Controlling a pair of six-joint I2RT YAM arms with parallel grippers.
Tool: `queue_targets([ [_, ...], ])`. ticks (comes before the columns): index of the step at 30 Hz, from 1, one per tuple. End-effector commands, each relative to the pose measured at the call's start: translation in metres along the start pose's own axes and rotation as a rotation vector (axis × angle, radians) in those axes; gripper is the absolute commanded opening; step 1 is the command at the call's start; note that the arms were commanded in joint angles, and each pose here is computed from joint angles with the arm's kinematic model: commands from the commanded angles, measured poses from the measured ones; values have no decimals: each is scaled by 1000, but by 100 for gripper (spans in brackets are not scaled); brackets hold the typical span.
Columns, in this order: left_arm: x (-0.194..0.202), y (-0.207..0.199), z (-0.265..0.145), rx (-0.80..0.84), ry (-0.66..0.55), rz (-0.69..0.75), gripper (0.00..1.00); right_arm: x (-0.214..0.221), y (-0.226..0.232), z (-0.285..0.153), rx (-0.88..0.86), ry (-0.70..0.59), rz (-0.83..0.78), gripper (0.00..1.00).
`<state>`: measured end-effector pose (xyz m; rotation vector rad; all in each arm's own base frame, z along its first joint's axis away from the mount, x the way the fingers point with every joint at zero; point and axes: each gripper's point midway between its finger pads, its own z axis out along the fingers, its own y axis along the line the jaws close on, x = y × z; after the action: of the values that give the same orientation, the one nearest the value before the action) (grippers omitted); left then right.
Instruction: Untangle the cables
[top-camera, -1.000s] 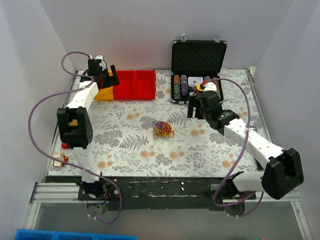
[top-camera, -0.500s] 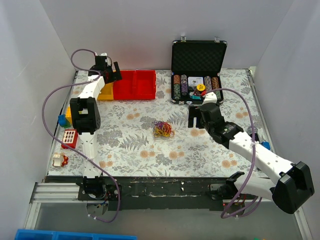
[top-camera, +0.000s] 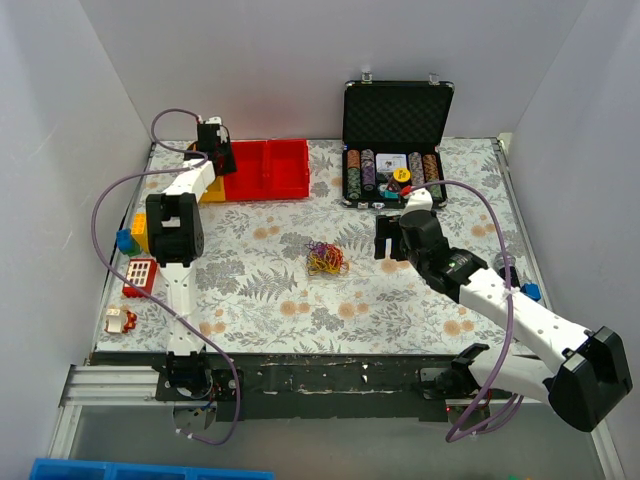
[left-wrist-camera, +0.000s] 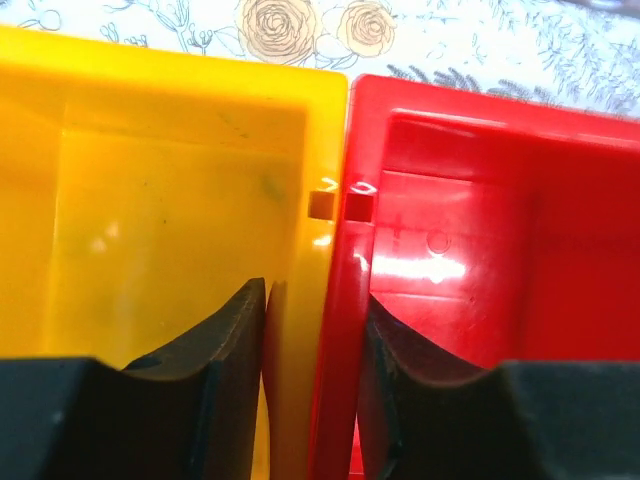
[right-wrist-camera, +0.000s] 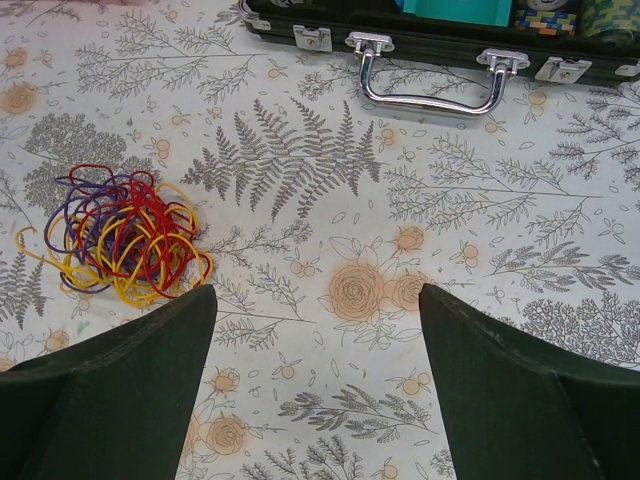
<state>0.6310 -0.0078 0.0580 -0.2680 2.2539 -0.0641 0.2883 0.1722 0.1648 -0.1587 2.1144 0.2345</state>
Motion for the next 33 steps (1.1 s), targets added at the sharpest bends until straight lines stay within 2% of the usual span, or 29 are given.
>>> queue_targets([
  [1,13,17,-20,-37,6,40,20,-12,9,1,-28,-32,13,90],
  [3,24,19,-28,-31,19,48,15,-9,11,2,-34,-27,10,90],
  [17,112,11,-120,23,108,104,12,23,29,10,-81,33,12,89],
  [20,129,6,-138,43,116,127,6,27,33,9,-87,39,12,89],
  [27,163,-13,-173,54,134,201,7,35,48,5,-133,34,2,89],
  [33,188,-20,-184,28,168,204,12,43,74,13,-179,31,-40,94],
])
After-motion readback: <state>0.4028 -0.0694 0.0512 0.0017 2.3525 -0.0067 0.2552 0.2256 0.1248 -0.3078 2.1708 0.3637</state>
